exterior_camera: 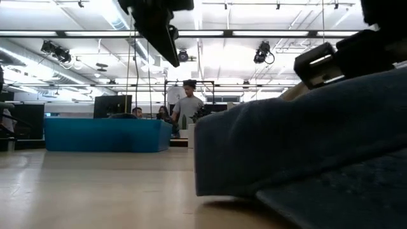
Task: Pick & Place hat
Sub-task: Put the blue cap into the blue bin
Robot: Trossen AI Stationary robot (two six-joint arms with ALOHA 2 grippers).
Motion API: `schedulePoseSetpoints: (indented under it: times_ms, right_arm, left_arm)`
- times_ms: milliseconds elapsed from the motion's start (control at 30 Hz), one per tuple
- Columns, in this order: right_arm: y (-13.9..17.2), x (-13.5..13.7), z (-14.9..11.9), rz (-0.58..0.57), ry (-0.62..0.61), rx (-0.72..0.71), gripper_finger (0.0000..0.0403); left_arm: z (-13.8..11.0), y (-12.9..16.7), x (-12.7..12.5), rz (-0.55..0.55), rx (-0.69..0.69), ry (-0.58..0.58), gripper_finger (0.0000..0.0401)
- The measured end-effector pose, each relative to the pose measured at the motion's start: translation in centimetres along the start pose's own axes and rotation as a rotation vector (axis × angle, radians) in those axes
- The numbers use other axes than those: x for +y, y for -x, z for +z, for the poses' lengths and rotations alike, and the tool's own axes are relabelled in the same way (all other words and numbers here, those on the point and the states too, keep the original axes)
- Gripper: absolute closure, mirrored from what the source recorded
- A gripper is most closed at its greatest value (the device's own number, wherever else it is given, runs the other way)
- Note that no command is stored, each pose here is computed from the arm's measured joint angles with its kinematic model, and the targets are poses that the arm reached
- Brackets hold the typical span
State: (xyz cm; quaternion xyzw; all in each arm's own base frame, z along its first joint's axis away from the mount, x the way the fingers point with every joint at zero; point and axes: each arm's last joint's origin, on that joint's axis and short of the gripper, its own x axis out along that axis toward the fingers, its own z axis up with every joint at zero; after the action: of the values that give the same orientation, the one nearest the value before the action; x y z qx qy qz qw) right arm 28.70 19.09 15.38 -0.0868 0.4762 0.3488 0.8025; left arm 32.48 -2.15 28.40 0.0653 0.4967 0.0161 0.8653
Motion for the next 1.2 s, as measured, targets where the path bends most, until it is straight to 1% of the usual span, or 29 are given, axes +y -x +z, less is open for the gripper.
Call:
schedulePoseSetpoints:
  times_ms: [67,133,200,300,333,367,467,533,633,767,900,967,1100,1200]
  right_arm:
    - [0.0,-0.2,0.0,-0.028,-0.011,-0.001,0.0224]
    - [0.0,-0.5,0.0,-0.044,-0.028,-0.002,0.0249]
    - [0.1,-0.9,0.0,-0.050,-0.055,-0.009,0.0287]
    - [0.2,-1.2,0.0,-0.056,-0.093,-0.014,0.0359]
    - [0.2,-1.4,0.0,-0.058,-0.108,-0.014,0.0379]
    - [0.3,-1.6,0.0,-0.062,-0.131,-0.018,0.0388]
    - [1.0,-2.1,0.3,-0.081,-0.223,-0.054,0.0379]
    - [1.9,-2.4,0.6,-0.088,-0.255,-0.086,0.0375]
    - [3.7,-2.8,1.1,-0.148,-0.266,-0.138,0.0384]
    - [5.9,-3.3,1.5,-0.300,-0.269,-0.201,0.0396]
    - [7.2,-4.4,1.5,-0.408,-0.297,-0.241,0.0394]
    - [7.3,-4.8,1.5,-0.443,-0.298,-0.241,0.0394]
    - [7.3,-5.4,1.6,-0.472,-0.256,-0.255,0.0394]
    - [7.5,-5.6,1.9,-0.487,-0.202,-0.275,0.0394]
  left_arm:
    - [0.1,0.1,-1.1,-0.015,-0.007,-0.001,0.0240]
    - [0.0,0.3,-2.0,-0.031,-0.007,0.000,0.0240]
    - [0.0,0.4,-3.0,-0.045,-0.011,0.001,0.0240]
    - [0.0,0.7,-4.1,-0.064,-0.021,0.024,0.0240]
    - [0.0,0.7,-4.4,-0.069,-0.027,0.043,0.0240]
    - [0.1,0.8,-4.7,-0.075,-0.033,0.067,0.0240]
    - [0.6,1.0,-5.5,-0.098,-0.090,0.176,0.0240]
    - [1.0,1.1,-6.0,-0.119,-0.130,0.231,0.0240]
    - [1.4,1.3,-6.6,-0.140,-0.176,0.233,0.0240]
    - [1.7,1.2,-6.8,-0.146,-0.208,0.187,0.0240]
    - [2.0,0.2,-6.7,-0.125,-0.225,0.038,0.0240]
    - [2.5,-0.3,-6.9,-0.123,-0.265,-0.006,0.0240]
    - [3.1,-1.3,-7.2,-0.118,-0.302,-0.070,0.0240]
    - [3.0,-2.4,-7.5,-0.113,-0.277,-0.104,0.0240]
